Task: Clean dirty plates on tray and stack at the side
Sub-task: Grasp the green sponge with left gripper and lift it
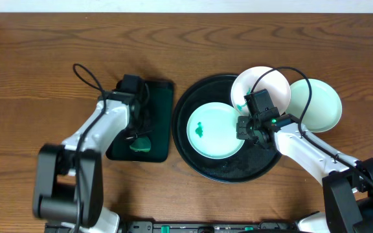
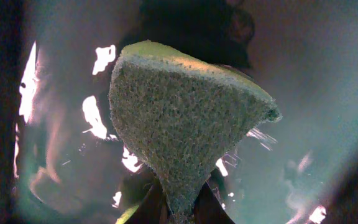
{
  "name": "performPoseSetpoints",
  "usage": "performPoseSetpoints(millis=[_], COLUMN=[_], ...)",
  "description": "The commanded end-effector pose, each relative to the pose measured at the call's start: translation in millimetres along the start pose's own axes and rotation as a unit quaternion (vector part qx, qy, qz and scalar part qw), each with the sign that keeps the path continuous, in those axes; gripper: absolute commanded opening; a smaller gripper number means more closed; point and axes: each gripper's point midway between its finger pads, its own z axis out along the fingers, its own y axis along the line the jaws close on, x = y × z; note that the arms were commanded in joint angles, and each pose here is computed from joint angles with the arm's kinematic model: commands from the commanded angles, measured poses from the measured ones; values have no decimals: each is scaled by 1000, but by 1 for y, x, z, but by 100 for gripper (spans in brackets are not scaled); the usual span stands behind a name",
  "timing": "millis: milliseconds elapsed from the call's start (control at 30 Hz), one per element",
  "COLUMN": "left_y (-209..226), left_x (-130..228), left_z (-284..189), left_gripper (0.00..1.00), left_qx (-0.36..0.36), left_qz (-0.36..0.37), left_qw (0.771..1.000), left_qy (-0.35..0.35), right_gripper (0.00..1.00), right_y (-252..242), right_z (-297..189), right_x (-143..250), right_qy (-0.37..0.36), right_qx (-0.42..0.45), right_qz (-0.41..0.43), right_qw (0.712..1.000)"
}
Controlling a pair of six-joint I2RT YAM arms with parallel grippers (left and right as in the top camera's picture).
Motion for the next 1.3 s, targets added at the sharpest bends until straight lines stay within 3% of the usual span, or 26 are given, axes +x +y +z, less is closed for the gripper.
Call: performPoseSetpoints(millis=[0, 300, 433, 700, 933, 1267], left_y=[-3, -6, -5, -2, -1, -1], left_x=[-11, -15, -12, -6, -4, -4], left_z=[-38, -104, -110, -107, -106, -104], left_gripper=[7, 7, 7, 7, 7, 7], left_qx=[24, 68, 70, 63, 61, 60], left_qz=[5, 15, 15, 15, 15, 15], left_qw=[998, 985, 985, 987, 988, 988], left_qy=[-61, -156, -160, -146, -142, -140], right_gripper=[1, 12, 13, 24, 18, 1], right_y=[-5, -5, -5, -7, 0, -2], right_z=[2, 2, 2, 2, 3, 4], right_x=[3, 4, 4, 8, 14, 15], right_qy=[2, 3, 3, 11, 24, 24], right_qx=[13, 13, 14, 17, -3, -1], right_qz=[2, 2, 2, 2, 2, 2], right_qw=[1000, 1000, 1000, 1000, 1000, 1000])
